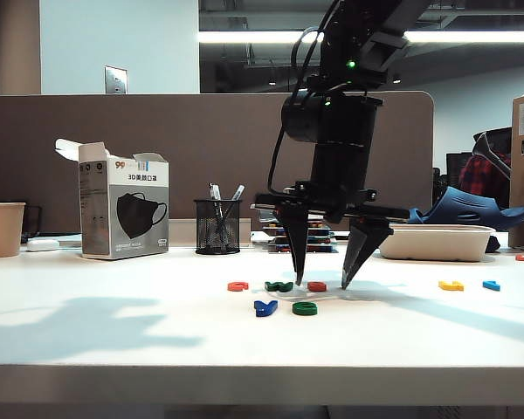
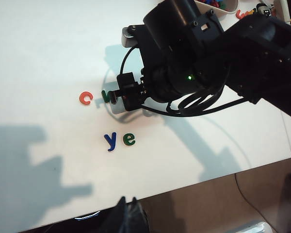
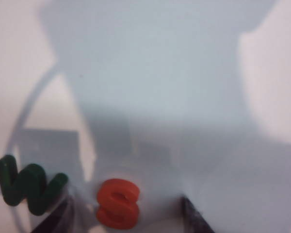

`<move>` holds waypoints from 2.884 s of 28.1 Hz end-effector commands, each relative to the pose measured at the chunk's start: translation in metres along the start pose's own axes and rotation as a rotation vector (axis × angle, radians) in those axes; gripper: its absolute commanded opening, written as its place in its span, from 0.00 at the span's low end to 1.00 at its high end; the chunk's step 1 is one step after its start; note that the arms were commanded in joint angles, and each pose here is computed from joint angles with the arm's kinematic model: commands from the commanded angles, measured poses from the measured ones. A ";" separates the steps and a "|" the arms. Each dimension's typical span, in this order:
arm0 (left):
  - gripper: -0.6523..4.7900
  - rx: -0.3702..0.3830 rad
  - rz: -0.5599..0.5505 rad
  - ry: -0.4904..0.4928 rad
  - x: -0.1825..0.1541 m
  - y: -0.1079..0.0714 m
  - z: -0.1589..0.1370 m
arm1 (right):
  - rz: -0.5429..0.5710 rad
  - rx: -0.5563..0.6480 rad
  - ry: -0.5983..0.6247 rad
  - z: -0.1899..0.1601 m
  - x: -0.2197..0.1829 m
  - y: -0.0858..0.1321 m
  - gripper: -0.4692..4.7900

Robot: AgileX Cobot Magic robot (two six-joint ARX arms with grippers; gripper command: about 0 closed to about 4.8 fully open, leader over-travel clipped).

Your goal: Select the appropriate letters from the row of letter magnets placed on the table to arrange into the word "yes".

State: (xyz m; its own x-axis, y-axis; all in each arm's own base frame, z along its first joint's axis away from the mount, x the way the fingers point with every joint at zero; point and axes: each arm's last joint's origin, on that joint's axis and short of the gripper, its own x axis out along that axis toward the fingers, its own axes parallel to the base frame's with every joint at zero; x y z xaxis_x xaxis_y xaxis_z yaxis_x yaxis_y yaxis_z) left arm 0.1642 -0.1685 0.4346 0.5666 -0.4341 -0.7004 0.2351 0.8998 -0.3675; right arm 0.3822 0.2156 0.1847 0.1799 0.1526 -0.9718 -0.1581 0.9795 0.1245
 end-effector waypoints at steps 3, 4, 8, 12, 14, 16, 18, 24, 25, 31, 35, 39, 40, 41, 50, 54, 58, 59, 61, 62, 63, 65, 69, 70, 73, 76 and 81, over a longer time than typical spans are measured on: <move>0.11 -0.005 -0.008 -0.010 -0.002 0.000 0.001 | -0.003 -0.004 0.000 0.001 0.004 0.000 0.63; 0.11 -0.005 -0.008 -0.010 -0.002 0.000 0.001 | -0.006 -0.005 0.010 0.000 0.007 0.001 0.63; 0.11 -0.005 -0.007 -0.010 -0.002 0.000 0.001 | -0.018 -0.006 0.043 -0.002 0.012 0.001 0.63; 0.11 -0.005 -0.008 -0.010 -0.002 0.000 0.001 | -0.029 -0.005 0.068 -0.005 0.012 0.000 0.62; 0.11 -0.005 -0.008 -0.010 -0.002 0.000 0.001 | -0.032 -0.011 0.065 -0.006 0.012 0.003 0.61; 0.11 -0.005 -0.008 -0.010 -0.002 0.000 0.001 | -0.046 -0.024 0.058 -0.007 0.012 0.007 0.61; 0.11 -0.005 -0.007 -0.010 -0.002 0.000 0.001 | -0.056 -0.032 0.052 -0.008 0.012 0.010 0.61; 0.11 -0.005 -0.008 -0.010 -0.002 0.000 0.001 | -0.065 -0.018 0.047 -0.009 0.013 0.011 0.61; 0.11 -0.005 -0.008 -0.010 -0.002 0.000 0.001 | -0.065 -0.010 0.047 -0.009 0.014 0.011 0.61; 0.11 -0.005 -0.007 -0.010 -0.002 0.000 0.001 | -0.067 -0.005 0.071 -0.010 0.021 0.012 0.60; 0.11 -0.005 -0.007 -0.010 -0.002 0.000 0.001 | -0.064 -0.015 0.068 -0.012 0.021 0.016 0.50; 0.11 -0.005 -0.008 -0.010 -0.002 0.000 0.001 | -0.063 -0.016 0.066 -0.012 0.023 0.017 0.49; 0.11 -0.005 -0.008 -0.010 -0.002 0.000 0.001 | -0.061 -0.016 0.061 -0.011 0.023 0.017 0.49; 0.11 -0.005 -0.008 -0.010 -0.002 0.000 0.001 | -0.059 -0.016 0.057 -0.011 0.023 0.018 0.49; 0.11 -0.005 -0.008 -0.010 -0.002 0.000 0.001 | -0.048 -0.019 0.036 -0.009 0.024 0.020 0.46; 0.11 -0.005 -0.008 -0.010 -0.002 0.000 0.001 | -0.055 -0.019 0.051 -0.011 0.023 0.019 0.40; 0.11 -0.005 -0.008 -0.010 -0.002 0.000 0.001 | -0.056 -0.019 0.055 -0.011 0.023 0.019 0.40; 0.11 -0.005 -0.008 -0.010 -0.002 0.000 0.001 | -0.057 -0.019 0.056 -0.011 0.023 0.019 0.40; 0.11 -0.005 -0.008 -0.010 -0.002 0.000 0.001 | -0.058 -0.019 0.059 -0.011 0.023 0.019 0.40; 0.11 -0.005 -0.008 -0.010 -0.002 0.000 0.001 | -0.058 -0.019 0.060 -0.011 0.023 0.019 0.40; 0.11 -0.005 -0.008 -0.010 -0.002 0.000 0.001 | -0.057 -0.019 0.061 -0.012 0.023 0.019 0.40; 0.11 -0.005 -0.008 -0.010 -0.002 0.000 0.001 | -0.057 -0.019 0.066 -0.012 0.023 0.019 0.40; 0.11 -0.005 -0.008 -0.010 -0.002 0.000 0.001 | -0.061 -0.019 0.075 -0.013 0.023 0.018 0.40; 0.11 -0.005 -0.008 -0.010 -0.002 0.000 0.001 | -0.061 -0.018 0.075 -0.013 0.023 0.018 0.40; 0.11 -0.005 -0.008 -0.010 -0.002 0.000 0.001 | -0.061 -0.018 0.076 -0.013 0.023 0.018 0.40; 0.11 -0.005 -0.008 -0.010 -0.002 0.000 0.001 | -0.062 -0.018 0.077 -0.013 0.023 0.018 0.36; 0.11 -0.005 -0.008 -0.010 -0.002 0.000 0.001 | -0.063 -0.019 0.080 -0.013 0.023 0.018 0.35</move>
State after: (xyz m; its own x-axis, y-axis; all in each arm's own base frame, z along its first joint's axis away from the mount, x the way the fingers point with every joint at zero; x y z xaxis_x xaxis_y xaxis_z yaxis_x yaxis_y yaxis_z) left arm 0.1642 -0.1685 0.4346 0.5666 -0.4341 -0.7004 0.2351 0.8998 -0.3675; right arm 0.3756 0.2348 0.1778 0.1964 0.0915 -0.9762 -0.1674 0.9842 0.0586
